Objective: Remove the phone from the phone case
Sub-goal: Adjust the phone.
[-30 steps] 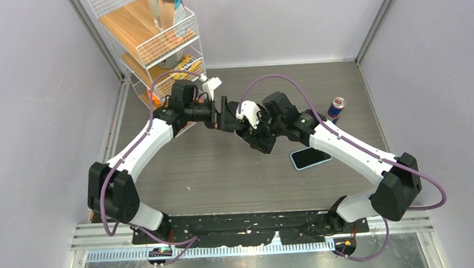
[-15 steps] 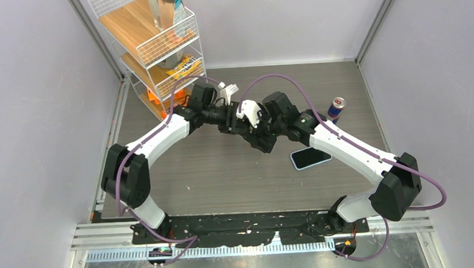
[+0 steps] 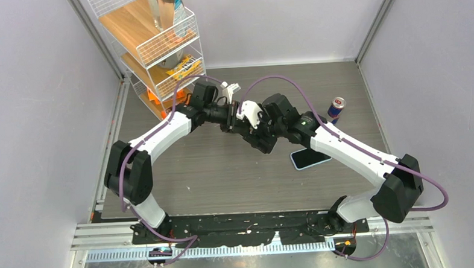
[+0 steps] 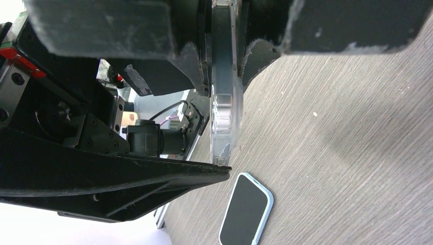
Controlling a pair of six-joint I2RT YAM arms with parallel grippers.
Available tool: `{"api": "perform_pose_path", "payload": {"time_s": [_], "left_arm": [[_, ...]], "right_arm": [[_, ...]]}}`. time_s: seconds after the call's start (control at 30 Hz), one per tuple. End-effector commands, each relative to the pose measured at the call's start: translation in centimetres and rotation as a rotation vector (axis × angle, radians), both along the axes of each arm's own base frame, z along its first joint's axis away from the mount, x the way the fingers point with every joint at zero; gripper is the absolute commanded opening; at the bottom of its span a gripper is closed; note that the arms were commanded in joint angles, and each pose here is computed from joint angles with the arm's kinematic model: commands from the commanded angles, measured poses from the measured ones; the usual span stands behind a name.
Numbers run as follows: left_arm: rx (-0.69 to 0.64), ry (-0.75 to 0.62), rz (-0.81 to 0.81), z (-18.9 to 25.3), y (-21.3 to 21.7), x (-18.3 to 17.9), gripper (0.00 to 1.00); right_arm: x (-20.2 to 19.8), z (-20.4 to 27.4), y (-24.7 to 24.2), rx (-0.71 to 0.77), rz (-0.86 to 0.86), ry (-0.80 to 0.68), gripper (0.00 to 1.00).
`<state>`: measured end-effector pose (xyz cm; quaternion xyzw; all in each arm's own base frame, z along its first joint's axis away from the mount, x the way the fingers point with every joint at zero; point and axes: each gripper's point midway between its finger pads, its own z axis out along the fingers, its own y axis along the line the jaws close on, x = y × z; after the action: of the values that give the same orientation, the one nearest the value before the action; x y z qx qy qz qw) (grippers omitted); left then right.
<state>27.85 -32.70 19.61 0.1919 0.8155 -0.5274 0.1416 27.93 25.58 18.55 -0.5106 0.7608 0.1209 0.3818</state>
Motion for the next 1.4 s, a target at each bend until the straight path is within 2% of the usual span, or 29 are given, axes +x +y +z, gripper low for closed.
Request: {"api": "perform_pose_path", "payload": {"time_s": [0.0, 0.1, 0.23, 0.57, 0.67, 1.0, 1.37], "left_arm": [[-0.048, -0.192, -0.084, 3.0, 0.7, -0.3, 0.00], [-0.043, -0.272, -0.096, 4.3, 1.6, -0.4, 0.00], [-0.024, -0.407, -0.115, 6.5, 3.0, -0.6, 0.00], [-0.085, -0.725, -0.148, 12.2, 6.2, -3.2, 0.00], [-0.103, -0.784, -0.161, 13.4, 6.8, -4.6, 0.00], [-0.155, -0.845, -0.170, 15.9, 7.9, -8.0, 0.00], [-0.238, -0.829, -0.184, 17.1, 7.7, -9.5, 0.00]], "right_arm": [[-0.5, 3.8, 0.1, 0.085, 0.017, -0.082, 0.79], [-1.2, 4.3, -0.3, 0.082, 0.029, -0.078, 0.91], [-1.8, 5.5, -0.8, 0.088, 0.040, -0.091, 0.97], [-4.9, 10.6, -0.1, 0.219, 0.191, -0.071, 0.99], [-5.5, 11.9, 0.1, 0.260, 0.228, -0.066, 0.97], [-7.1, 15.4, 0.9, 0.373, 0.352, 0.009, 0.86], [-9.2, 14.3, 3.1, 0.441, 0.507, 0.194, 0.70]]}}
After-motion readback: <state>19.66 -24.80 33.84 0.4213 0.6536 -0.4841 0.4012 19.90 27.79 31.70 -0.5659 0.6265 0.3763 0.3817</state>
